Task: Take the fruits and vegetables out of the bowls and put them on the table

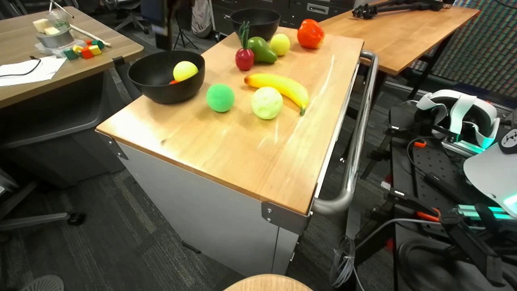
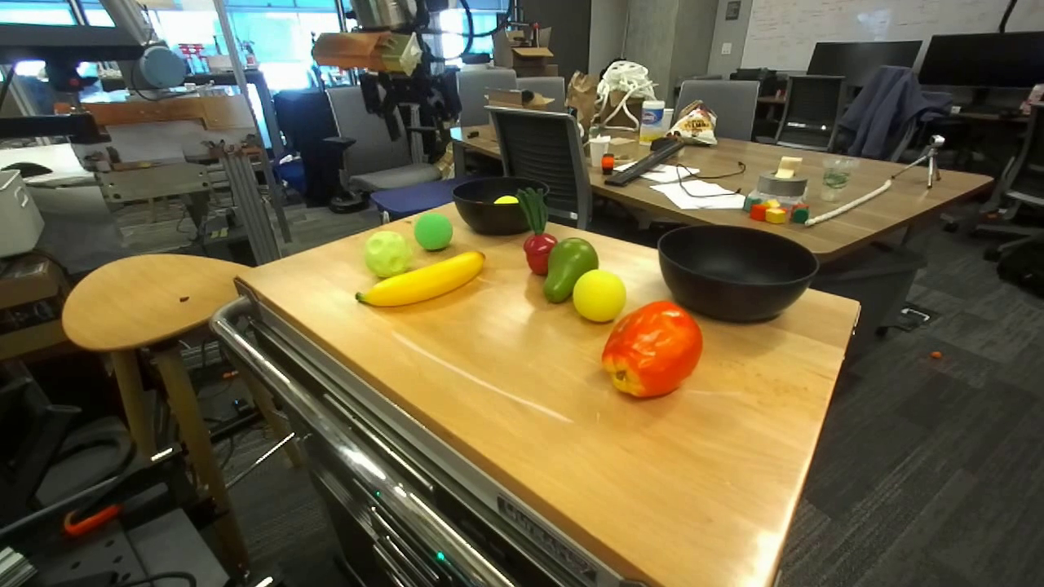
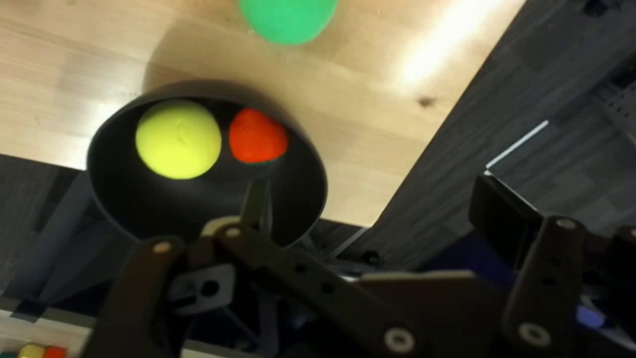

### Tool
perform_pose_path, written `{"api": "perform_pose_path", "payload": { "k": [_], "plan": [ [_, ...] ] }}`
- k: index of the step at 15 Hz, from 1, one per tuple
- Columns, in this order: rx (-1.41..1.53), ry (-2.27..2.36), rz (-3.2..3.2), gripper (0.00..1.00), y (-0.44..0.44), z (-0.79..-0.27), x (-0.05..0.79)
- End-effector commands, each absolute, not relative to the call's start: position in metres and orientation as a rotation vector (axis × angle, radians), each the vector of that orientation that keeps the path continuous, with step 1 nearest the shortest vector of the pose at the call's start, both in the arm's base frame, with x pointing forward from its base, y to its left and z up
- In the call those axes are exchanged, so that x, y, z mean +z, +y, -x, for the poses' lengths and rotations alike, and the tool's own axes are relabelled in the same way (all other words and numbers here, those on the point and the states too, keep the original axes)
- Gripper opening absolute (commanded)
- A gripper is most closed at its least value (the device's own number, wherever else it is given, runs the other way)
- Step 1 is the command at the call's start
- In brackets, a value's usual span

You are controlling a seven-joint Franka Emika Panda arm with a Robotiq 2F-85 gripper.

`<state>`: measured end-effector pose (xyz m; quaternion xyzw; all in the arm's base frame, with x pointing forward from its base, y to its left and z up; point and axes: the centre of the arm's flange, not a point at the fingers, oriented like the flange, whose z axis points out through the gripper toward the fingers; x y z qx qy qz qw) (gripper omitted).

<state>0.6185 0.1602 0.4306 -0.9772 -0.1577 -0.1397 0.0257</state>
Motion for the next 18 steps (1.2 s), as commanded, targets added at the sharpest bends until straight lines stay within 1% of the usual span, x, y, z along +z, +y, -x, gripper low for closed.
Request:
{"api": "perform_pose_path", "payload": {
  "k": [1,4,6,9,13,18],
  "plan": [
    [-0.425,-0.409,3.000,1.00,0.146,-0.628,0.440],
    [-0.391,-0.313,2.978,1.00,0.118,-0.650,0.443],
    [-0.491,-0.315,2.976,1.00,0.125,-0.649,0.436],
    [-0.600,-0.306,2.954,1.00,0.139,-0.673,0.423],
    [-0.536,-0.255,2.981,1.00,0.145,-0.711,0.393],
    [-0.465,-0.177,3.026,1.00,0.139,-0.734,0.362]
  ]
}}
